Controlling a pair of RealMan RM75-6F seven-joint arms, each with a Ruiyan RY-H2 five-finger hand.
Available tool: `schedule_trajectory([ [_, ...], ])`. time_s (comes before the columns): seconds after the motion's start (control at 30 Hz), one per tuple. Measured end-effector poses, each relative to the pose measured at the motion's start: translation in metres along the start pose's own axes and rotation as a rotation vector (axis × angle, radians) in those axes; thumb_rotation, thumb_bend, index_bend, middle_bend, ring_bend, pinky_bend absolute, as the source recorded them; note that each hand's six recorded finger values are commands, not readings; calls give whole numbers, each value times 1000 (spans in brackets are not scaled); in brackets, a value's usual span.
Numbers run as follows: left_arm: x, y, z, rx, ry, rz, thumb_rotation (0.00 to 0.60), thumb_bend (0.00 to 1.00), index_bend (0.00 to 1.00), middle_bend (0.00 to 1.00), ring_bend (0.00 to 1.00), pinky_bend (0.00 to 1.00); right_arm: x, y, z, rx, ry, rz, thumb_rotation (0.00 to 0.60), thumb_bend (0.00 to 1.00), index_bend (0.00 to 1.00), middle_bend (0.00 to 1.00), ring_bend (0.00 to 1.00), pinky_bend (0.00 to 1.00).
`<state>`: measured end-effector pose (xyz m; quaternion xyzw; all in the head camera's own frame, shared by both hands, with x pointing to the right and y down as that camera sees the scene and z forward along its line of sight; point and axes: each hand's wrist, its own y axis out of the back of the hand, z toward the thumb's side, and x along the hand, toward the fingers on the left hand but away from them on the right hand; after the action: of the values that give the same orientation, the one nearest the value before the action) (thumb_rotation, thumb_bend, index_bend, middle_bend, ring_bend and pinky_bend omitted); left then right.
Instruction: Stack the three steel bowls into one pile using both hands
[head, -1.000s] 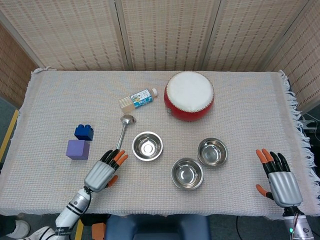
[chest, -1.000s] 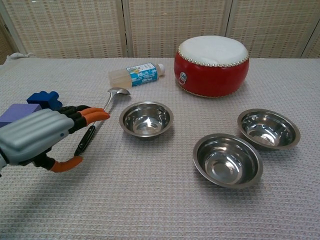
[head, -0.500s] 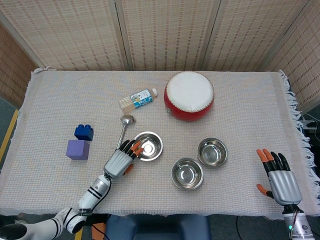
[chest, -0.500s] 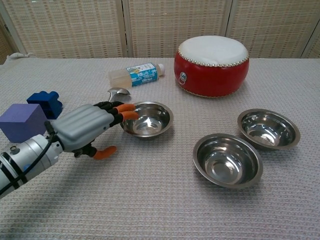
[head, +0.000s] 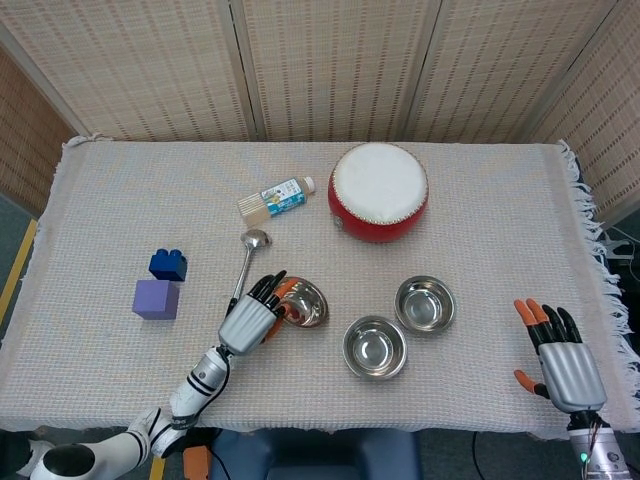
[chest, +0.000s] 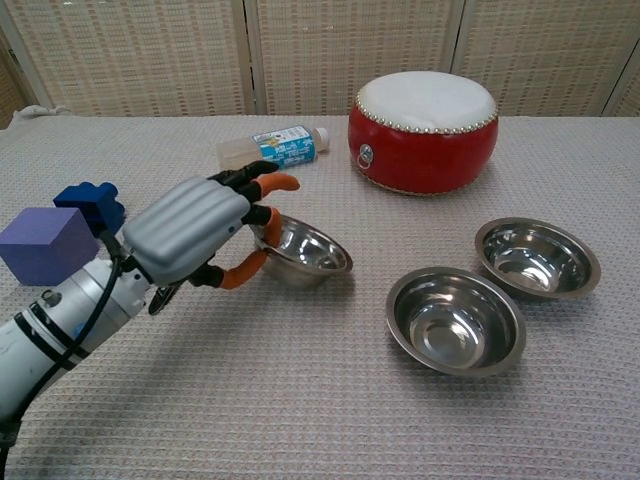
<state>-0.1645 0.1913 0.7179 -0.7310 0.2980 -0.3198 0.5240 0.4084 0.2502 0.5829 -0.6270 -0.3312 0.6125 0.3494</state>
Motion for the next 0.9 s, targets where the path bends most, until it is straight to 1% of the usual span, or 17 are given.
schedule_trajectory([
  [0.07,0,8,7,-15,-17,43,600,636,758,109,0,190,1,1,0,-2,2,-1,600,79,0,0,0,0],
  [0.2,0,14,16,-34,-37,68,600,636,765,129,0,186,3,4,2,-9,9,-11,600,78,0,0,0,0],
  [0.3,4,27,35,-83,-57,119,600,637,768,140,0,183,8,10,2,-30,18,-25,600,78,0,0,0,0],
  [0.33,6,32,44,-115,-63,134,600,636,768,144,0,182,10,13,1,-39,18,-34,600,78,0,0,0,0],
  [0.4,10,38,59,-165,-72,145,600,636,768,151,0,177,12,17,0,-51,16,-47,600,79,0,0,0,0],
  [0.43,13,42,70,-192,-79,148,600,636,768,152,0,174,12,20,-2,-59,13,-54,600,79,0,0,0,0],
  [0.5,18,45,84,-207,-92,147,600,635,766,151,0,171,13,22,-4,-67,7,-59,600,79,0,0,0,0],
  [0.63,30,37,108,-180,-122,104,600,636,754,149,0,166,13,27,-8,-78,-3,-67,600,78,0,0,0,0],
  [0.7,34,31,115,-161,-133,79,600,635,742,147,0,163,13,28,-9,-81,-6,-73,600,78,0,0,0,0],
  [0.73,36,27,118,-146,-139,63,600,634,722,144,0,159,13,29,-10,-82,-7,-75,600,78,0,0,0,0],
  [0.77,36,24,119,-135,-143,50,600,626,681,137,0,155,13,29,-10,-82,-8,-76,600,78,0,0,0,0],
  [0.8,37,21,120,-126,-147,36,600,606,595,121,0,147,12,29,-10,-82,-10,-76,600,78,0,0,0,0],
  [0.87,37,14,122,-103,-159,3,600,542,330,75,0,131,11,28,-11,-80,-14,-74,600,78,0,0,0,0],
  [0.9,37,11,123,-93,-164,-13,600,517,229,58,0,124,11,28,-11,-79,-16,-72,600,78,0,0,0,0],
])
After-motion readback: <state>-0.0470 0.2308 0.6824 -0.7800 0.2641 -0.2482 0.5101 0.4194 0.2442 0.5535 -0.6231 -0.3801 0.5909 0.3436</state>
